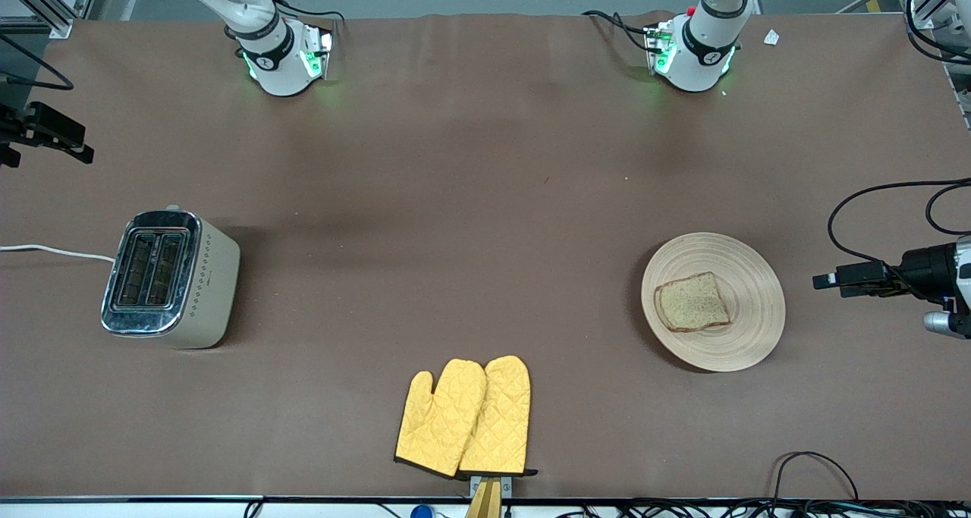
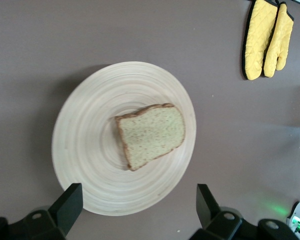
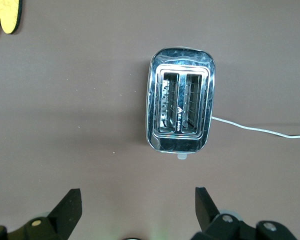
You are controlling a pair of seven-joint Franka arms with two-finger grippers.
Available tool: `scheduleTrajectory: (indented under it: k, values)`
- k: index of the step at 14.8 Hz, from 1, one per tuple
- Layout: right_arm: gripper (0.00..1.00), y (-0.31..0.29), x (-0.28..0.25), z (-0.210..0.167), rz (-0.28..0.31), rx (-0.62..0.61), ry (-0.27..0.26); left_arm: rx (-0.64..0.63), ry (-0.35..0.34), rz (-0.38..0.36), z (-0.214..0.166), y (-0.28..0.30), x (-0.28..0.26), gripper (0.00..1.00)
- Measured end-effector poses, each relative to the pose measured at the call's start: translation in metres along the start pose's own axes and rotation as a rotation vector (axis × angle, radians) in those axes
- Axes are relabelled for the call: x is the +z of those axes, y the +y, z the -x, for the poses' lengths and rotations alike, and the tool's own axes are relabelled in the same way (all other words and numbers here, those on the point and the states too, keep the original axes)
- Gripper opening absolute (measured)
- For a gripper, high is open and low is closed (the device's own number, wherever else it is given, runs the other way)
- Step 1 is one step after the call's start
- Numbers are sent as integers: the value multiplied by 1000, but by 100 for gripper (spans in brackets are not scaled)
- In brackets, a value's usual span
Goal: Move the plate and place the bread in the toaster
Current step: 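Move the left gripper down toward the rim of the wooden plate, then grip the wooden plate rim with the left gripper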
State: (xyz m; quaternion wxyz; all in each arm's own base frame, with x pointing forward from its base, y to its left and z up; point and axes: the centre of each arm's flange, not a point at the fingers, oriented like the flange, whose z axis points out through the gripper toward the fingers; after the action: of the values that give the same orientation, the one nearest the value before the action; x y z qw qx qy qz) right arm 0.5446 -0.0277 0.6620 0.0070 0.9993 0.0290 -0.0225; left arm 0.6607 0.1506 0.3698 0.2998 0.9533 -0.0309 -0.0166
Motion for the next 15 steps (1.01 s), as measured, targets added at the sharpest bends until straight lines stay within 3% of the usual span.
scheduleTrajectory:
  k: [6, 8, 13, 15]
  values:
    - [100, -1, -1, 0, 0, -2, 3, 28, 75, 203, 25, -120, 40, 97]
    - [100, -1, -1, 0, 0, -2, 2, 25, 84, 257, 29, -142, 64, 86]
    - [100, -2, -1, 1, 0, -3, 3, 37, 92, 319, 35, -167, 98, 82]
    - [100, -3, -3, 2, 1, -6, 5, 43, 92, 333, 37, -173, 108, 73]
